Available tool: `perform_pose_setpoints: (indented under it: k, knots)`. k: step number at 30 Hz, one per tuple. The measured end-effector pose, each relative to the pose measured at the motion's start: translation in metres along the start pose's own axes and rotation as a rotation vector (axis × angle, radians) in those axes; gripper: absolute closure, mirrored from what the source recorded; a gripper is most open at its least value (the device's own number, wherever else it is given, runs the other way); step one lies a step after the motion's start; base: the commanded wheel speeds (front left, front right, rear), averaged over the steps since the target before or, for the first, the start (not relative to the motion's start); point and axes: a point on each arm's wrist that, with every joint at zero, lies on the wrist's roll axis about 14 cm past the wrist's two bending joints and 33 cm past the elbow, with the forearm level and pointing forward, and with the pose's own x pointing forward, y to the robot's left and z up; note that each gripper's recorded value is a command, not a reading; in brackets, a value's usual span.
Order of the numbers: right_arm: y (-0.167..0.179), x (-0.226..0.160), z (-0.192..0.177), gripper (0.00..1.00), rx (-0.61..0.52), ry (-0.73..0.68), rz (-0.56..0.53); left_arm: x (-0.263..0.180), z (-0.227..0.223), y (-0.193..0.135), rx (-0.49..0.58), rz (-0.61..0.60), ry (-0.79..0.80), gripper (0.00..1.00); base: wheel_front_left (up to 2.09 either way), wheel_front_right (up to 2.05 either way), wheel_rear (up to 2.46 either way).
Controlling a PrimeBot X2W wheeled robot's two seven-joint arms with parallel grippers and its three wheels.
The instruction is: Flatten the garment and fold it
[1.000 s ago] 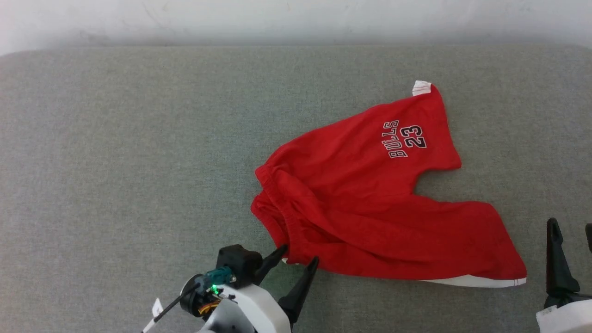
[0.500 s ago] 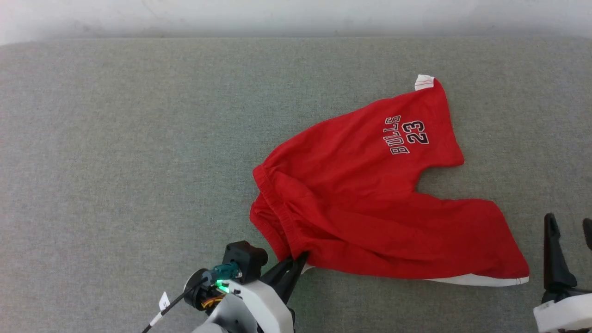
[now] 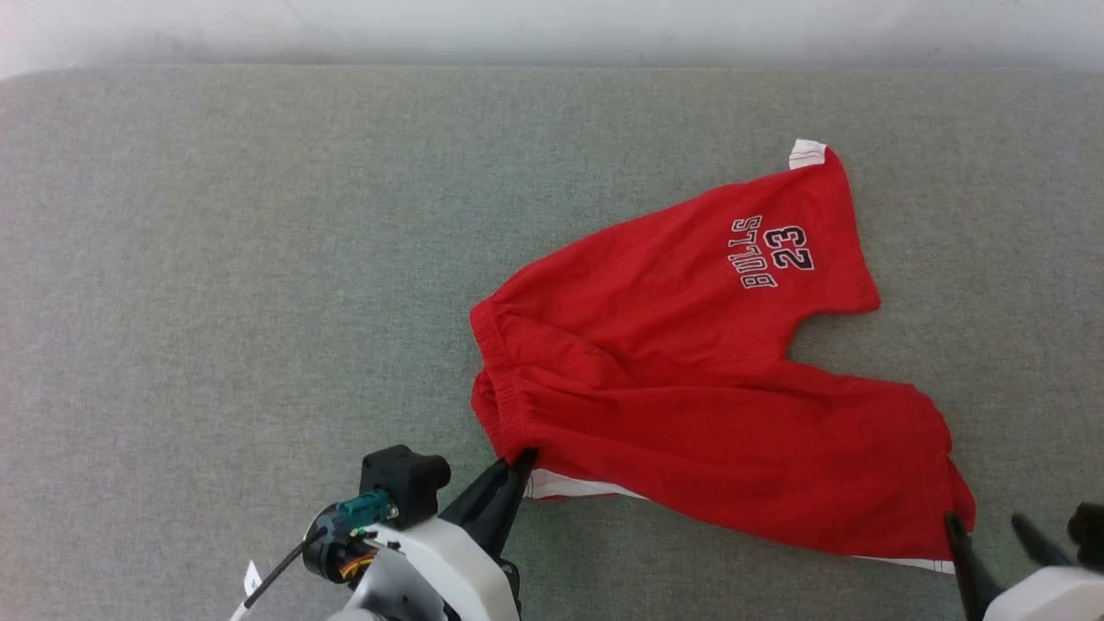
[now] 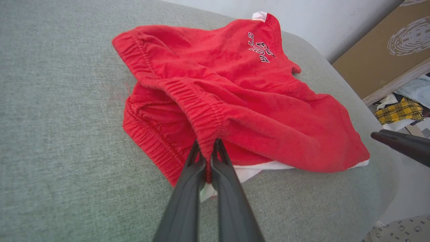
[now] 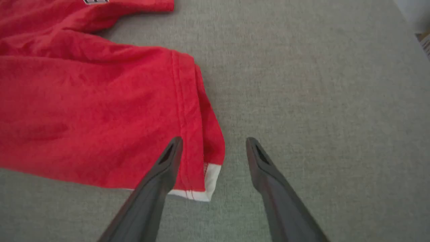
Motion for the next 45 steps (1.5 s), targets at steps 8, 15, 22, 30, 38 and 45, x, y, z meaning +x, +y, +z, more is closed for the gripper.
perform_pose_setpoints:
  k: [8, 15, 22, 30, 38, 45]
  knots:
    - [0.001, -0.005, -0.024, 0.0, -0.004, 0.131, 0.003, 0.002, -0.001, 0.0, -0.012, -0.001, 0.004, 1.0, 0.0, 0.0, 0.0]
    - [0.008, -0.002, -0.036, 0.0, 0.005, 0.163, 0.027, 0.001, -0.002, 0.001, -0.014, 0.002, 0.005, 1.0, 0.0, 0.0, 0.0]
    - [0.011, 0.001, -0.052, 0.0, 0.018, 0.206, 0.035, 0.0, -0.001, 0.002, -0.022, 0.012, 0.002, 1.0, 0.0, 0.0, 0.0]
    - [0.011, 0.012, -0.051, 0.1, 0.017, 0.2, 0.035, 0.0, -0.004, 0.003, -0.036, 0.017, 0.009, 1.0, 0.0, 0.0, 0.0]
    - [0.004, 0.016, -0.047, 1.0, 0.055, 0.188, 0.019, 0.0, -0.005, 0.005, -0.047, 0.023, 0.004, 1.0, 0.0, 0.0, 0.0]
    - [0.004, 0.016, -0.018, 1.0, 0.127, 0.052, 0.034, -0.005, 0.015, 0.007, -0.122, 0.043, -0.088, 1.0, 0.0, 0.0, 0.0]
